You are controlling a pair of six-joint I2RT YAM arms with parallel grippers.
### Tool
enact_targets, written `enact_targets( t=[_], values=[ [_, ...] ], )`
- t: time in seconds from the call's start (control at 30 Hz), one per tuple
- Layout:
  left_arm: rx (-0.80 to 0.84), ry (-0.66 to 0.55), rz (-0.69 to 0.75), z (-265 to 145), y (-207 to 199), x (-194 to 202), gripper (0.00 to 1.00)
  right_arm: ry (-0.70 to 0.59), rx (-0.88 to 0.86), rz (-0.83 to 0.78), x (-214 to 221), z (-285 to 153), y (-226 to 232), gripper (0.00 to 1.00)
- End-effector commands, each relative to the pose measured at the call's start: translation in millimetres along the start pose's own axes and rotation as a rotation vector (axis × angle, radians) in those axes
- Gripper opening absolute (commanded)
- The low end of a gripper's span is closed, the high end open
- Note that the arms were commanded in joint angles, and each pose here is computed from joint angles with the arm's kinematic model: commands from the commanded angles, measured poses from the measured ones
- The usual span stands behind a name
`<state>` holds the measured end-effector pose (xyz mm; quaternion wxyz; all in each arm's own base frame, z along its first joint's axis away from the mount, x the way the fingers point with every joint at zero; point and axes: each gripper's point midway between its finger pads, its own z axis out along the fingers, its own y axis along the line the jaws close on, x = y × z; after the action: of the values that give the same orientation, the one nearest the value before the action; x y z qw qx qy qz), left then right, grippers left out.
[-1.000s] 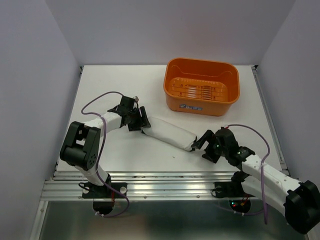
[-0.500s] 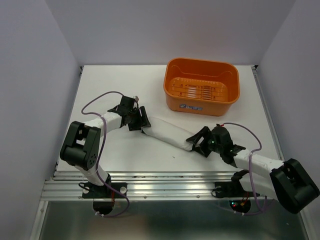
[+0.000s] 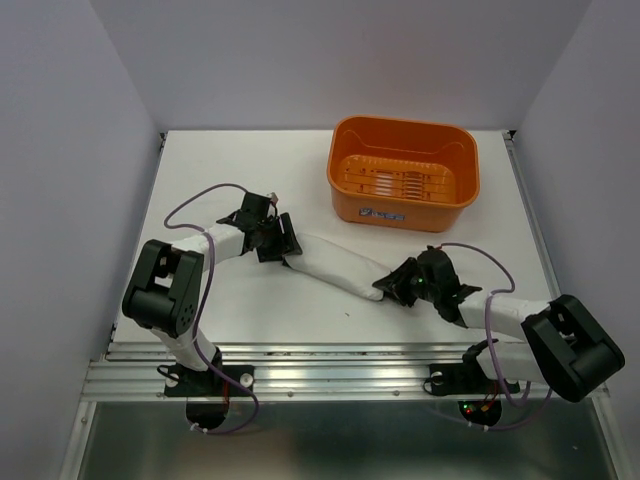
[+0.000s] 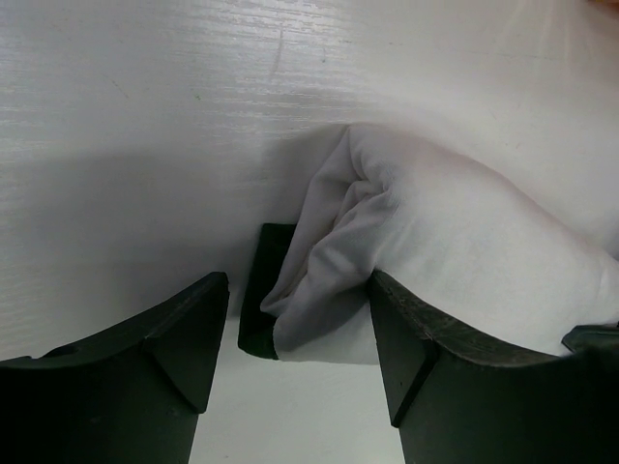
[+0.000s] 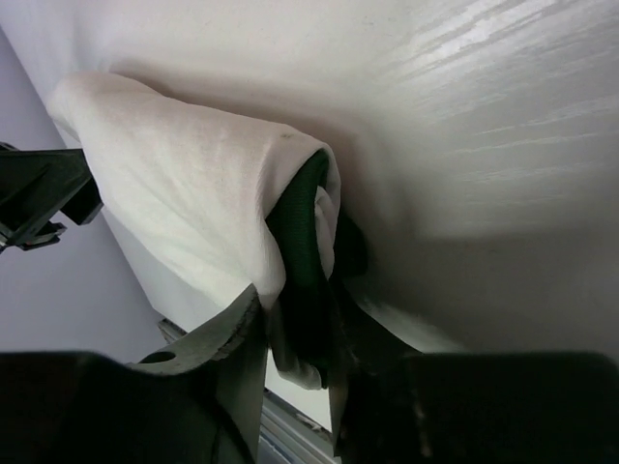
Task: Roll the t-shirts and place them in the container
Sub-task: Pick up the T-shirt from the center of the board.
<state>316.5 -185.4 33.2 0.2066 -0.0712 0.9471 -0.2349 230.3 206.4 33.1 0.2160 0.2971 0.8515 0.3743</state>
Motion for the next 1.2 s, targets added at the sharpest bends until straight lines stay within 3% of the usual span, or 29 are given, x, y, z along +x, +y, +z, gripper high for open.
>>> enact_targets(
  t=[0.0, 0.1, 0.2, 0.33, 0.47, 0.6, 0.7, 0.87, 1.1, 1.13, 1.17],
  values=[
    [0.0, 0.018, 0.008, 2, 2, 8, 0.7, -0.011, 0.021, -0.054, -6, 8, 3, 0.18],
    [0.009, 0.01, 0.01, -2, 0, 9, 0.71, -0.008, 0.049, -0.111, -10, 10, 6, 0.03],
    [-0.001, -0.006, 0.007, -8, 2, 9, 0.73, 0.028, 0.101, -0.208, -11, 14, 4, 0.01],
    [0.009, -0.015, 0.01, -15, -3, 7, 0.77, 0.07, 0.165, -0.299, -8, 15, -12, 0.01],
    [0.016, -0.031, 0.005, -25, -5, 6, 0.88, 0.087, 0.176, -0.368, -8, 12, -14, 0.01],
    [-0.006, -0.018, -0.017, -27, 2, 10, 0.88, 0.126, 0.197, -0.397, -5, 10, -22, 0.01],
    [-0.044, 0.008, -0.045, -22, 12, 17, 0.8, 0.141, 0.199, -0.415, -5, 11, -26, 0.01],
    [-0.043, 0.051, -0.074, -17, 18, 32, 0.78, 0.178, 0.214, -0.424, -5, 14, -34, 0.01],
    [-0.151, -0.002, -0.107, -34, 34, 29, 0.88, 0.177, 0.232, -0.438, -8, 16, -34, 0.01],
    [-0.152, -0.019, -0.109, -39, 33, 27, 0.99, 0.173, 0.236, -0.434, -11, 16, -35, 0.01],
    [-0.158, -0.024, -0.113, -41, 34, 27, 0.99, 0.172, 0.241, -0.432, -11, 17, -36, 0.01]
  ],
)
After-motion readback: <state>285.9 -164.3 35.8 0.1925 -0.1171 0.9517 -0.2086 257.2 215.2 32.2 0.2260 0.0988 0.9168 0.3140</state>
